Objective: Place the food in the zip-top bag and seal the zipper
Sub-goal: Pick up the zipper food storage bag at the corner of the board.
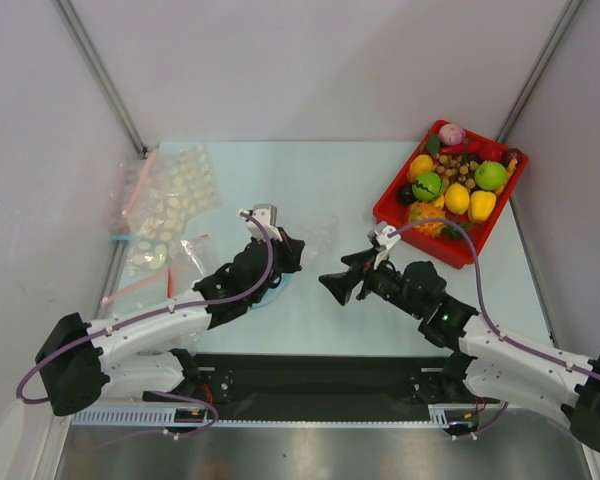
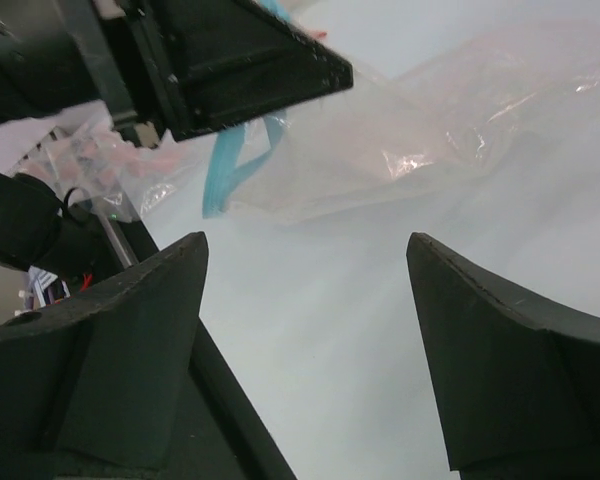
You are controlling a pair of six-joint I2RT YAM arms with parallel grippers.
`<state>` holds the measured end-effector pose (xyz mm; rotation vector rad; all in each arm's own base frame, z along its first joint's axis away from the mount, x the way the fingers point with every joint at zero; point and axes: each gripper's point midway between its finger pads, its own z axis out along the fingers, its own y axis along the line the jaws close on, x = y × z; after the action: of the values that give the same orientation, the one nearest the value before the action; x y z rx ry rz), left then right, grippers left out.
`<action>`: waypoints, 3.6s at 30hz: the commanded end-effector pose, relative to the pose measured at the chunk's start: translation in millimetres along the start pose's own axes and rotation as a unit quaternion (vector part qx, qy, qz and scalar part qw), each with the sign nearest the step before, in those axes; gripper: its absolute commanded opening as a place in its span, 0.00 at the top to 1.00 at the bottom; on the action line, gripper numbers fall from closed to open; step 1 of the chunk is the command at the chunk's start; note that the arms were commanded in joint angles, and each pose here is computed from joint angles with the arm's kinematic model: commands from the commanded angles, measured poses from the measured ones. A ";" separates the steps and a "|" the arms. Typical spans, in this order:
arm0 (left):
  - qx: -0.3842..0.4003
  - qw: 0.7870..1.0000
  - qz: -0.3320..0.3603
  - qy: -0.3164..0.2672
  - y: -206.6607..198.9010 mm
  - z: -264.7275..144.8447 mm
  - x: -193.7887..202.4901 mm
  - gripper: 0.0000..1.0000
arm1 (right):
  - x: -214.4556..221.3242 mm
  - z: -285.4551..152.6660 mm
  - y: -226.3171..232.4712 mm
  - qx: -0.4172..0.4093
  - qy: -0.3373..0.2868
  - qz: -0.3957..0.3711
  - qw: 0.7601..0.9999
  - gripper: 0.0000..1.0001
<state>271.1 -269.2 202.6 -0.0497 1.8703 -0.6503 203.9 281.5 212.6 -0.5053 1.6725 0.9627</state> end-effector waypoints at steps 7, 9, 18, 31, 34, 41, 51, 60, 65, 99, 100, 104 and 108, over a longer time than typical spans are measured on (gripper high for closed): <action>0.029 0.999 -0.013 -0.033 -14.3 -9.2 -24.0 1.00 | -58.3 -15.0 0.2 0.040 -0.110 0.015 0.993 0.06; 0.038 0.998 -0.017 -0.043 -17.6 -12.0 -30.0 1.00 | -55.5 -9.8 -1.7 0.048 -0.113 0.028 0.992 0.08; 0.074 0.996 -0.023 -0.044 -29.8 -17.7 -33.4 1.00 | -34.6 13.7 24.5 0.044 -0.104 -0.010 0.994 0.16; 0.129 0.989 -0.058 -0.039 -52.2 -27.8 -25.3 1.00 | -11.6 35.8 46.7 0.036 -0.083 -0.048 0.995 0.16; 0.148 0.987 -0.063 -0.027 -62.8 -29.2 -17.6 1.00 | -10.3 36.7 45.9 0.040 -0.084 -0.050 0.994 0.15; 0.168 0.983 -0.066 -0.019 -77.3 -33.1 -8.4 0.99 | -10.7 36.8 41.6 0.051 -0.090 -0.048 0.993 0.19; 0.159 0.985 -0.054 -0.031 -74.1 -34.7 -14.0 0.97 | -20.5 28.2 37.4 0.051 -0.102 -0.044 0.992 0.94; 0.148 0.987 -0.047 -0.050 -67.3 -39.2 -24.3 0.97 | -27.6 18.9 33.0 0.038 -0.107 -0.032 0.993 1.00; 0.132 0.988 -0.044 -0.060 -61.0 -38.7 -28.6 0.97 | -28.6 16.9 34.8 0.033 -0.102 -0.035 0.994 0.86; 0.061 0.989 -0.051 -0.126 -21.8 -67.4 -71.5 0.99 | -29.0 22.7 -11.3 0.100 -0.087 0.008 0.991 0.24; 0.062 0.989 -0.051 -0.124 -22.5 -67.1 -71.2 0.99 | -29.3 24.0 -9.8 0.097 -0.087 0.005 0.992 0.24; 0.055 0.990 -0.052 -0.122 -20.1 -65.0 -68.5 0.99 | -26.4 25.8 15.6 0.037 -0.080 -0.011 0.996 0.23; 0.051 0.991 -0.055 -0.115 -19.8 -61.3 -63.2 0.99 | -22.6 24.2 47.4 -0.009 -0.080 -0.042 0.996 0.15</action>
<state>237.6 -236.3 279.3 -0.1479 1.6191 -0.7671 208.4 306.8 211.7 -0.4193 1.6264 0.8636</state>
